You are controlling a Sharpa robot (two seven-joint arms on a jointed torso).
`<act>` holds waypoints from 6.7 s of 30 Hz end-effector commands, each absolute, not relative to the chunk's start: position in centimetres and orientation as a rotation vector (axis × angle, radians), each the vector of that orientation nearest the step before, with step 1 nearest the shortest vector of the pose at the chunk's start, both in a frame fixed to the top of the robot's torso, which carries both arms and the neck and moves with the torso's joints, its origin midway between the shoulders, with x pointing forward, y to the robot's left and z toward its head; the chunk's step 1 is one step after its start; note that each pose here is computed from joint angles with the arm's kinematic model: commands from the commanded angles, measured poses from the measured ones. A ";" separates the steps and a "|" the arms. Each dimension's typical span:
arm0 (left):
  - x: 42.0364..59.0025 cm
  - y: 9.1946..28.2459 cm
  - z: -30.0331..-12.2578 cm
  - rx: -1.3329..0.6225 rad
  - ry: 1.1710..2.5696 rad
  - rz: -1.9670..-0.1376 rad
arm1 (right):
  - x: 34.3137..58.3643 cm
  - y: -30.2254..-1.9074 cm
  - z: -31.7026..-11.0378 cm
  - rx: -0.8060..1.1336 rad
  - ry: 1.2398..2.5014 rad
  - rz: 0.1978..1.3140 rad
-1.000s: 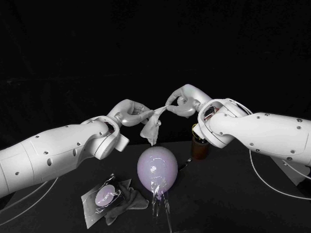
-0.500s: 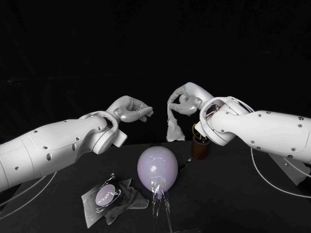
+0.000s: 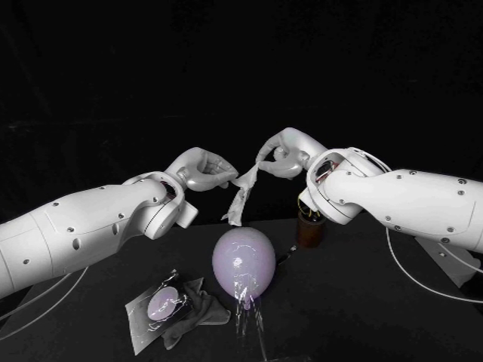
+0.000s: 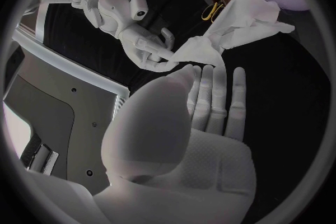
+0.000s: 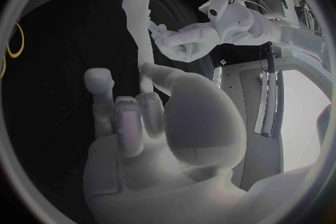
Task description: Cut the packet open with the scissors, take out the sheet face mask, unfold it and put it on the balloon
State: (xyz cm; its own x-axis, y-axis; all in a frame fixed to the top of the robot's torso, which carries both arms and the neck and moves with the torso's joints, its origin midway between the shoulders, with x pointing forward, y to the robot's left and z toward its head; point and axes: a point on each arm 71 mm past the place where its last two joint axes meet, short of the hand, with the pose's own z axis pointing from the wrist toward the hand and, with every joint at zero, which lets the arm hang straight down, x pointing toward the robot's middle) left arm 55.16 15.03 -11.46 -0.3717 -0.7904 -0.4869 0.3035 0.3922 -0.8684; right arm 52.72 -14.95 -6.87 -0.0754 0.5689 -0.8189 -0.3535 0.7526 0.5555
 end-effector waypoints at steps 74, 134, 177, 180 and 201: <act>54.1 13.2 -12.9 -0.354 1.502 -1.267 | 51.9 -13.1 -6.3 0.180 1.389 0.855; 56.8 15.6 -10.1 -0.329 1.597 -1.139 | 52.1 -16.6 -8.2 0.257 1.418 0.811; 57.0 16.4 -4.1 -0.092 1.563 -1.045 | 54.4 -15.8 -6.0 -0.106 1.381 0.532; 57.1 16.6 -4.2 -0.075 1.591 -1.010 | 54.4 -16.0 -5.8 -0.108 1.362 0.525; 57.6 16.6 -4.1 -0.073 1.565 -0.923 | 53.8 -15.3 -3.6 -0.114 1.325 0.571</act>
State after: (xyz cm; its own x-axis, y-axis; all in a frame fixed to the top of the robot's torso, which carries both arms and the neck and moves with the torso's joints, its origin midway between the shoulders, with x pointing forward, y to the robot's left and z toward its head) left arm 57.55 16.48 -4.37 -0.2787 -0.5305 -0.8006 0.4474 0.6659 -0.5970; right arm 53.88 -15.34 -3.88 0.1101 0.3346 -0.9359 -0.4518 0.8556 0.2527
